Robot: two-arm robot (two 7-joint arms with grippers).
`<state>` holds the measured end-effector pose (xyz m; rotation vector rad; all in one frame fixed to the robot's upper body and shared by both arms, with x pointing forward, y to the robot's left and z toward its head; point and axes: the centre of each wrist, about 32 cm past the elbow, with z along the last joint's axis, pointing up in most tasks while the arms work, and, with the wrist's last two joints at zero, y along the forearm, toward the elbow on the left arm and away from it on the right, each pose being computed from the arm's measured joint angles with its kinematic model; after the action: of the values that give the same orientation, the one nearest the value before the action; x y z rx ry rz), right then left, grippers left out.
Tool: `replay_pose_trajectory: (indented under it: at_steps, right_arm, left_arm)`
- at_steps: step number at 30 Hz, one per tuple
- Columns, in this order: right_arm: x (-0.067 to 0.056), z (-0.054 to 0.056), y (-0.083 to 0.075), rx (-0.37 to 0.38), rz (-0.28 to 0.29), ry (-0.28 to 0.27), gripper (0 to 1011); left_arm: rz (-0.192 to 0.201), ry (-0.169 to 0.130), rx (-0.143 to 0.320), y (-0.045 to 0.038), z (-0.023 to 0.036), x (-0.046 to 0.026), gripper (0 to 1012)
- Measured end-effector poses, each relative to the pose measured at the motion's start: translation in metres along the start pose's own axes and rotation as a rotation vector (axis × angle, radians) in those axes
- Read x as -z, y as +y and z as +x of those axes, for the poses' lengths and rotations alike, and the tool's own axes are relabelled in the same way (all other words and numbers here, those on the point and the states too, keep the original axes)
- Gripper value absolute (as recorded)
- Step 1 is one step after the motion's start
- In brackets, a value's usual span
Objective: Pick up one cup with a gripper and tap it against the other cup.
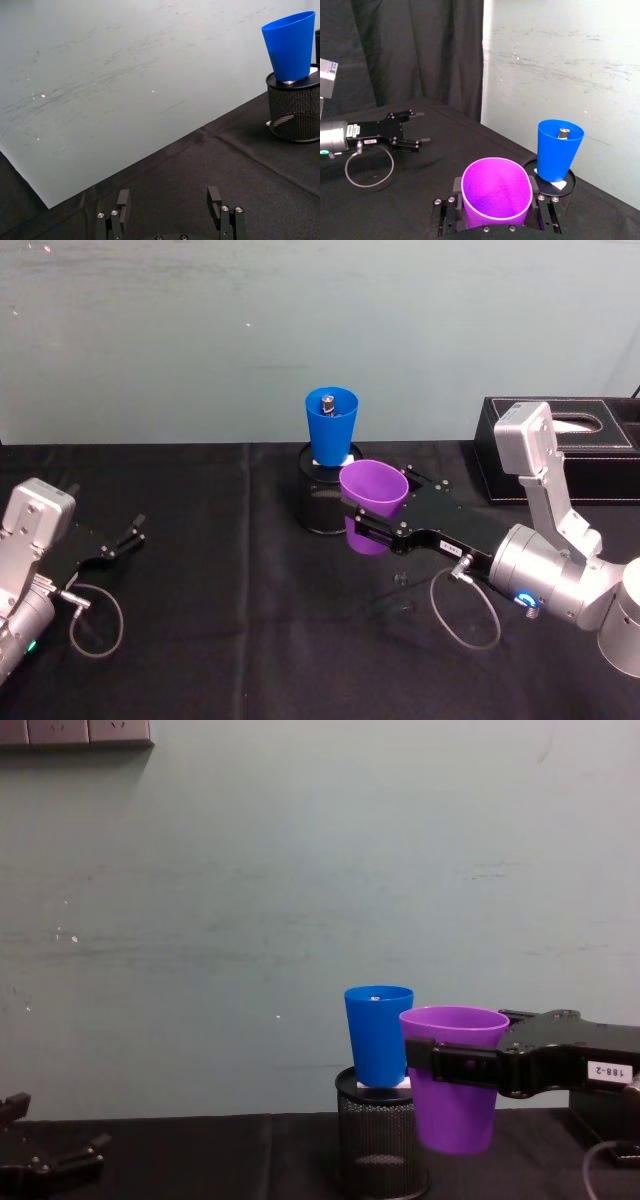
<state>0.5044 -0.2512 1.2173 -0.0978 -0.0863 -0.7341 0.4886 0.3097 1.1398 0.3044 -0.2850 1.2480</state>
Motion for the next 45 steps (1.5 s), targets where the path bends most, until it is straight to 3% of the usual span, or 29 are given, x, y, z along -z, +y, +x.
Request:
replay_pose_trajectory:
  at_steps: [45]
  right_arm:
    - [0.0000,0.0000,0.0000,0.000,0.000,0.000,729]
  left_arm:
    - [0.000,0.000,0.000,0.0000,0.0000,0.0000,1000]
